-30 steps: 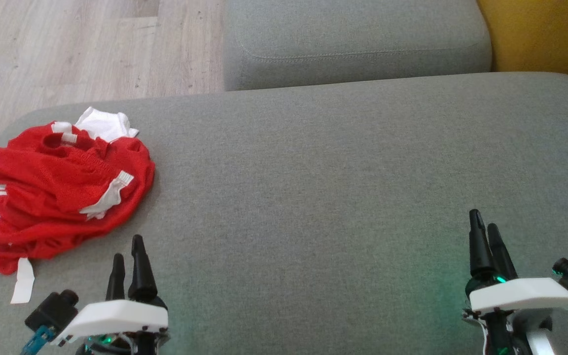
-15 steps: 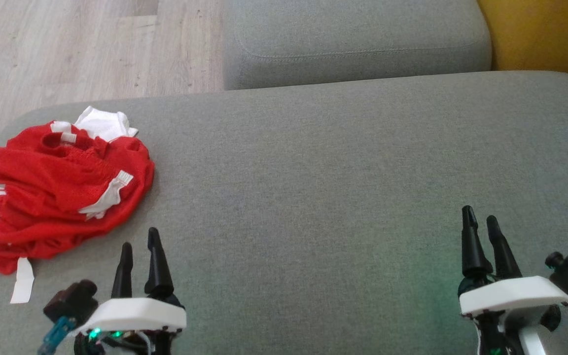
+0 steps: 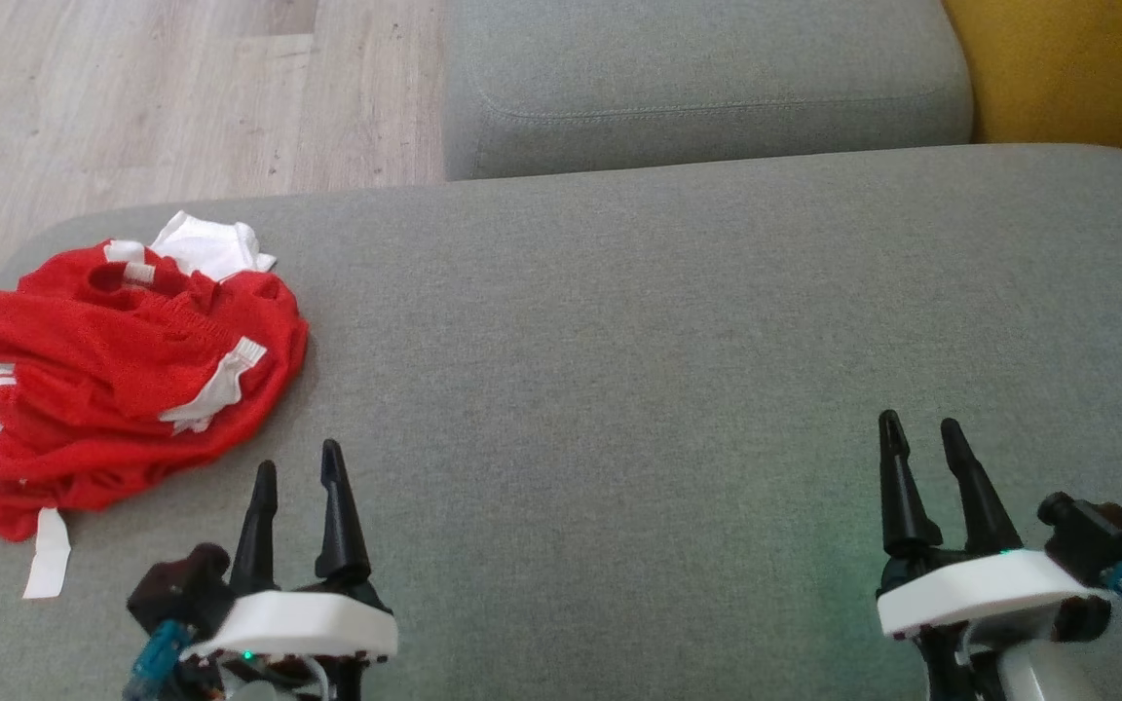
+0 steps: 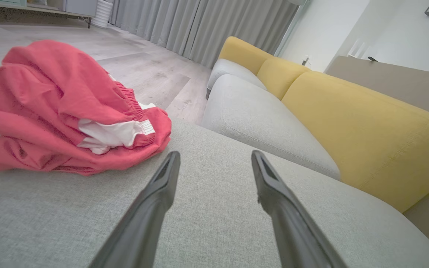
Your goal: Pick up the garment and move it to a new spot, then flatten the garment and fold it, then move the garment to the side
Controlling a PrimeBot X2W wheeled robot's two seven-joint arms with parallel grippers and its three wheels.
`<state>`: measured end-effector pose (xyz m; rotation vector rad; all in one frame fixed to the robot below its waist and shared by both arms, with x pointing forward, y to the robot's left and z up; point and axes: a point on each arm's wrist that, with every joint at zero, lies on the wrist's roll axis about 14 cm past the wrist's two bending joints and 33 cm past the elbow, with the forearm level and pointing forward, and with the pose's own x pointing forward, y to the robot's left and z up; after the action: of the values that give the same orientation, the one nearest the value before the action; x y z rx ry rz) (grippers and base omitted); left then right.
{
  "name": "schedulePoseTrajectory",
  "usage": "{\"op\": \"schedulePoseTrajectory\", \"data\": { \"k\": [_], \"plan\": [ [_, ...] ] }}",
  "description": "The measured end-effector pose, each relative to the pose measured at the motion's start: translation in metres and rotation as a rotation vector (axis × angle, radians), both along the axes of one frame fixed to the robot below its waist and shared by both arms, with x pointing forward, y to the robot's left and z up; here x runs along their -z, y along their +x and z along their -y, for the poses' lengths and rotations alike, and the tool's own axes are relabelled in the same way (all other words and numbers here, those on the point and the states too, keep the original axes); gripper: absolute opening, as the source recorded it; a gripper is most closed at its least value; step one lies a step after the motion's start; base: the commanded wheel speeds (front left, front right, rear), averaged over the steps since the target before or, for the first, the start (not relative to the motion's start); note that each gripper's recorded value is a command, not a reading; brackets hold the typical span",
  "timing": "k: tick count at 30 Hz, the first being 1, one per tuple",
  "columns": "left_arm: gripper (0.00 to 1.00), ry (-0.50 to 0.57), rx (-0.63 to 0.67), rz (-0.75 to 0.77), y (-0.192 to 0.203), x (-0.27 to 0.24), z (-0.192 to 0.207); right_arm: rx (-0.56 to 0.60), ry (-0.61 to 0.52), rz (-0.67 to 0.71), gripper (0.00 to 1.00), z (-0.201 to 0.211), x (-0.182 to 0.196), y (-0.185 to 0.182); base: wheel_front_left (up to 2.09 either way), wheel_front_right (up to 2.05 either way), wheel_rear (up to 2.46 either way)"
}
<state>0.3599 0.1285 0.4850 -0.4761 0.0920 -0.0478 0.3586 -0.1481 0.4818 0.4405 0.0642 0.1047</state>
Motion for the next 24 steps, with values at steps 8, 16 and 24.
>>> {"op": "schedulePoseTrajectory", "data": {
  "k": [8,16,24],
  "plan": [
    [1.00,0.088,0.015,0.035,-0.001,-0.005,0.006,-0.040,-0.106,0.027,1.00,-0.009,-0.002,-0.001,0.00,0.00,0.00],
    [1.00,0.175,0.009,0.074,0.000,-0.011,0.007,-0.076,-0.220,0.056,1.00,-0.017,-0.002,-0.001,0.00,0.00,0.00],
    [1.00,0.271,0.018,0.118,0.000,-0.017,0.011,-0.091,-0.313,0.076,1.00,-0.018,-0.001,-0.001,0.00,0.00,0.00]
  ]
}}
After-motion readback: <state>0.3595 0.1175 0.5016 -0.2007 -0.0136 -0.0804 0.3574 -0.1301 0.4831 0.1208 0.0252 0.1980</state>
